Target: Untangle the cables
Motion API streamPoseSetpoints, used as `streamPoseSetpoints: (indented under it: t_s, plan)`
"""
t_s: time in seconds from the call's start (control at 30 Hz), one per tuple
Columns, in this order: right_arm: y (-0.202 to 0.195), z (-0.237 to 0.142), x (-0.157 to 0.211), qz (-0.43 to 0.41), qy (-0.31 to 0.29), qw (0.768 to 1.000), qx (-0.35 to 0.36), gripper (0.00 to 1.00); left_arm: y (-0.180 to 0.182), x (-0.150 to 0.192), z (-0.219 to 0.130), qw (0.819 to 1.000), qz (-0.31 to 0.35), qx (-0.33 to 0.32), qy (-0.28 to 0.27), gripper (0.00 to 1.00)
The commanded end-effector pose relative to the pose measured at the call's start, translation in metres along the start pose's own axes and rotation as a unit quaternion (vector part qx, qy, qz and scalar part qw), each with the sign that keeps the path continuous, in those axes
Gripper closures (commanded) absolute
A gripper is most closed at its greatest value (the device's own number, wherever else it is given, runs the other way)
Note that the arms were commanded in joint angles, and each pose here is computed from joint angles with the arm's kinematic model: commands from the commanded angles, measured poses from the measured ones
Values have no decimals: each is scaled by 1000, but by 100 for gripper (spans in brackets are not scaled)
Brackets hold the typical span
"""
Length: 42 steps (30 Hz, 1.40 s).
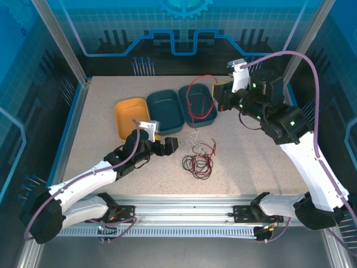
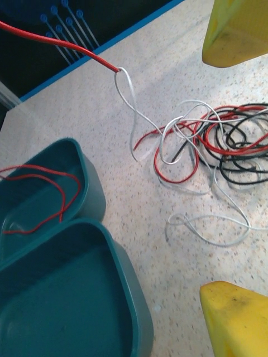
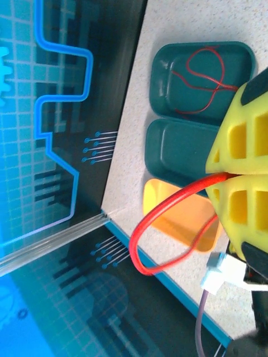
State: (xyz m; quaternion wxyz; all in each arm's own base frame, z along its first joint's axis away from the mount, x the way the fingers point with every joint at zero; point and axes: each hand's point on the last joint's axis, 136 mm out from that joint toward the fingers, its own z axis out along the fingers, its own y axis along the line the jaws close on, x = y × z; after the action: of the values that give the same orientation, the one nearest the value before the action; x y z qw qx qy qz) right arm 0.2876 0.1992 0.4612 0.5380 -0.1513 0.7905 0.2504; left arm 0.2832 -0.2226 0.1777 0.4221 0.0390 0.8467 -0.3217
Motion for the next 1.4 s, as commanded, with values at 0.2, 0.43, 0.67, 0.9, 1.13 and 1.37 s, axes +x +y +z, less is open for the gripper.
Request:
streamPoseSetpoints:
  t_s: [0.2,0.43,0.67,0.9,1.13,1.37]
  plan:
    - [30,-13,-6,-3,-5,997,-75,100,-42,-8,17,989,94,115,-7,29]
    - [32,-11,-9,3,-6,997,-79,100,-70,13,28,971,122,204,37,39]
    - [34,-7,-14,14,-16,996,-83,100,-79,38,55,968,127,207,58,39]
    - [27,-15,-22,20,-31,997,-61,100,-66,64,83,970,99,200,96,62]
    - [17,-34,-31,13,-57,998,-31,100,-50,85,87,974,70,183,113,88]
    - [7,-59,-51,-5,-98,995,4,100,-32,98,86,979,51,155,121,100]
